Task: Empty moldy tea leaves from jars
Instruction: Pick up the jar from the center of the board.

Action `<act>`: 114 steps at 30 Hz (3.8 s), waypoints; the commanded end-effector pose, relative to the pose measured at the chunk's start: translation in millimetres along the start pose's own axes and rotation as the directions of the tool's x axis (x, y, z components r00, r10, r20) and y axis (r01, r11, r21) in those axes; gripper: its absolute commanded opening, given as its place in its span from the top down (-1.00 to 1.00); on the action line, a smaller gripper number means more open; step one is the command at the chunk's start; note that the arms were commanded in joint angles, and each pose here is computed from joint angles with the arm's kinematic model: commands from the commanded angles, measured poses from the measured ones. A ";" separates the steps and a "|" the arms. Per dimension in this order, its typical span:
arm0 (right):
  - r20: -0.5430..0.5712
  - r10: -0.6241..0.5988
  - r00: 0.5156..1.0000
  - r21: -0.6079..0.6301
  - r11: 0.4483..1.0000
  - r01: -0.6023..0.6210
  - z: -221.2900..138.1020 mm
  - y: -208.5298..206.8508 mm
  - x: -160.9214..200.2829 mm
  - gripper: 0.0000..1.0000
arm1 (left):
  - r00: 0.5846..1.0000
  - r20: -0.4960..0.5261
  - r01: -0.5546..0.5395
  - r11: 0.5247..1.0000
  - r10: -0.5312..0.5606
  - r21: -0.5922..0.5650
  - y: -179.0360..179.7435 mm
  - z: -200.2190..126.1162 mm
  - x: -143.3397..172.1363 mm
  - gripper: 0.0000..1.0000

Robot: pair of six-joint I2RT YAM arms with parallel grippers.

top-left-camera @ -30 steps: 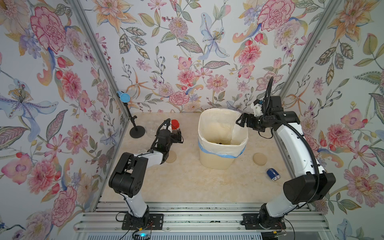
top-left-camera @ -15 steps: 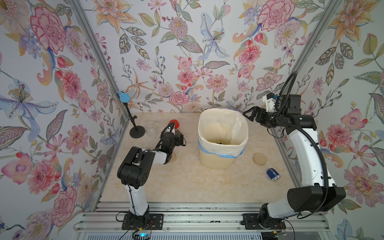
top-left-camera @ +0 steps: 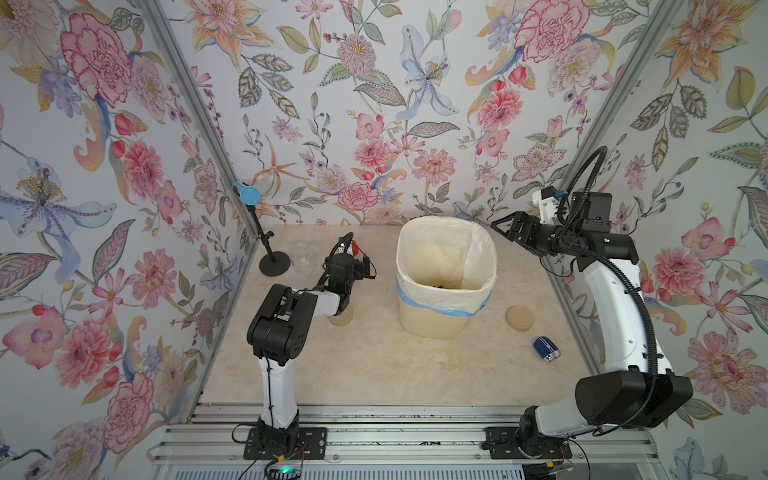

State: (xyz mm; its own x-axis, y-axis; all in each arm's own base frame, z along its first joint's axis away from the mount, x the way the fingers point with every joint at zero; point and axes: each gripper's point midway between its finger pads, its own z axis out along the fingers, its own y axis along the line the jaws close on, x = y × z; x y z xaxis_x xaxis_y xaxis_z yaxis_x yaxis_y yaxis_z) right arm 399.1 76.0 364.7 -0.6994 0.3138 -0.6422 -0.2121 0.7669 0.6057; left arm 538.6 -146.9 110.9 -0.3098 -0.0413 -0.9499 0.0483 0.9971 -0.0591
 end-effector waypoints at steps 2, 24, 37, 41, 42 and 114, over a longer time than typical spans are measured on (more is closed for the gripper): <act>0.022 0.000 1.000 -0.036 0.999 0.000 -8.1 5.6 -2.1 -0.99 | 0.999 -0.028 0.024 0.999 -0.025 -0.041 9.0 11.8 6.7 -0.99; 0.041 0.020 0.999 -0.055 0.998 -0.018 -12.4 5.0 -3.3 -0.99 | 0.993 -0.083 0.084 0.997 -0.083 -0.002 16.6 27.0 16.2 -0.56; 0.047 0.025 0.999 -0.063 0.998 -0.022 -13.2 5.2 -4.0 -0.99 | 0.996 -0.052 0.068 0.997 -0.067 0.018 15.7 18.0 9.8 -0.21; 0.057 0.021 0.998 -0.067 0.998 -0.017 -14.5 7.0 -6.0 -0.99 | 0.999 -0.025 0.035 0.999 -0.034 0.039 11.0 3.7 -10.1 -0.21; 0.059 0.024 0.998 -0.070 0.997 -0.020 -14.4 7.2 -6.5 -0.99 | 0.999 -0.015 0.030 0.998 -0.029 0.048 9.0 -1.5 -17.8 -0.21; 0.439 -0.762 0.476 0.099 0.567 0.818 -47.1 142.9 81.6 -0.99 | 0.934 -0.292 0.314 0.087 -0.204 0.945 -286.0 -319.0 -265.4 -0.21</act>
State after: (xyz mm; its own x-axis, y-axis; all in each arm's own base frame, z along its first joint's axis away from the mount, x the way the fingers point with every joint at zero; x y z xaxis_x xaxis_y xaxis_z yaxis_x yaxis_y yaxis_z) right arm 269.7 188.8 420.6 0.0875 -0.1504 -0.9847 -0.6799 0.7135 -0.1694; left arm 319.7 -398.2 444.8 -0.6010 -0.1949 -0.7751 0.7733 0.1036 -0.6256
